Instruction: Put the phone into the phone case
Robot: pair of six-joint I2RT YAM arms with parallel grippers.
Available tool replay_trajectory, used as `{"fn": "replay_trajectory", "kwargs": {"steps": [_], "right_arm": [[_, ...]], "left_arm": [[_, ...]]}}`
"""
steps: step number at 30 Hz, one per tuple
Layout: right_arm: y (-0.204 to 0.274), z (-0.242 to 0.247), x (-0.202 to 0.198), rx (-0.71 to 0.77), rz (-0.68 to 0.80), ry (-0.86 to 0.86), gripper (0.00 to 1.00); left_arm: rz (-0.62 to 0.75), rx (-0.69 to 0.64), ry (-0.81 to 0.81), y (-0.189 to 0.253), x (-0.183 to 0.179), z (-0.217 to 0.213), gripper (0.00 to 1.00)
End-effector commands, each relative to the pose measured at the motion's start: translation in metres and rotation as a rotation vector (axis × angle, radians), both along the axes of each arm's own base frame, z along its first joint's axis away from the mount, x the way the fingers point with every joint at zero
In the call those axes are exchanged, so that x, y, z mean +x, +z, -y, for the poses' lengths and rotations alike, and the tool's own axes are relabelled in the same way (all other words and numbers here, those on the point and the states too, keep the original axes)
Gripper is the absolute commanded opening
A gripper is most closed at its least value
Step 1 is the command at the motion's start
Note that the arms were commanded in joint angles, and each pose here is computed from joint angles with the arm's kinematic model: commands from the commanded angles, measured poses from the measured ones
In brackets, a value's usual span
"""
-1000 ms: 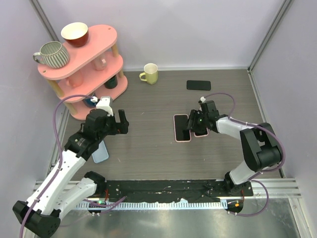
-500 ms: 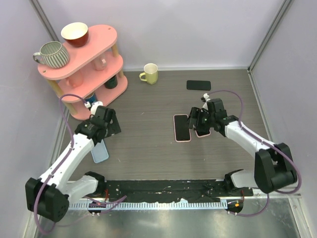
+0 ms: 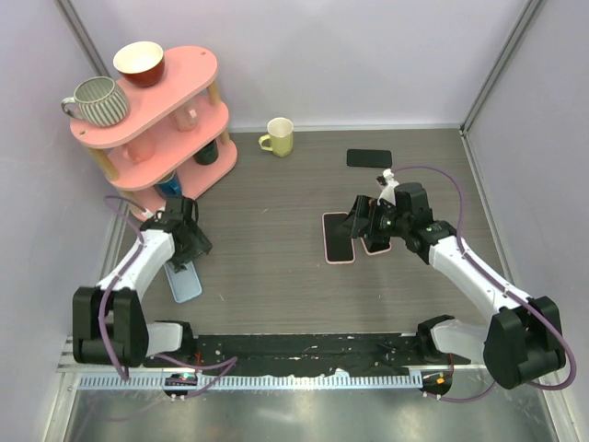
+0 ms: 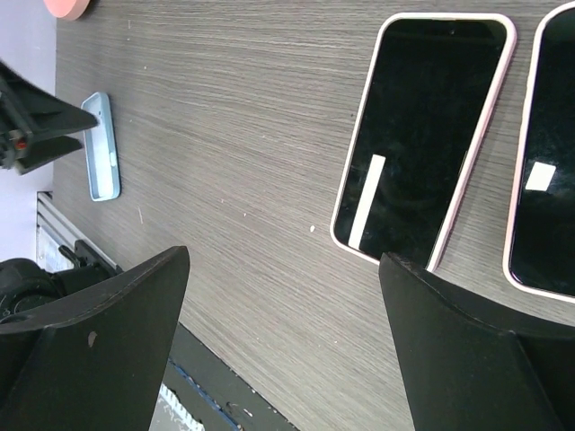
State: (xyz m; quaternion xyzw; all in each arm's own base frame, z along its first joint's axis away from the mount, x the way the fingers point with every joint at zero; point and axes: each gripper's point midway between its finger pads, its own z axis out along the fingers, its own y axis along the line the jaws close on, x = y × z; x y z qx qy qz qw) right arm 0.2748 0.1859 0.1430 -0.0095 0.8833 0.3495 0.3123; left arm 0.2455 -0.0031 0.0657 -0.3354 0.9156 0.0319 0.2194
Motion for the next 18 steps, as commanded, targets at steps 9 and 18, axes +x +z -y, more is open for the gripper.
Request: {"fn": "replay_trajectory", "kwargs": {"steps": [9,18], "right_arm": [[0.034,-0.003,-0.004,0.041,0.122,0.046,0.93],[0.028,0.004,-0.01,0.005,0.127,0.044,0.94]], "left_arm": [[-0.059,-0.011,0.075,-0.042,0.006,-0.001,0.51],[-0.029,-0.075,0.026,-0.045,0.003,0.013,0.1]]}}
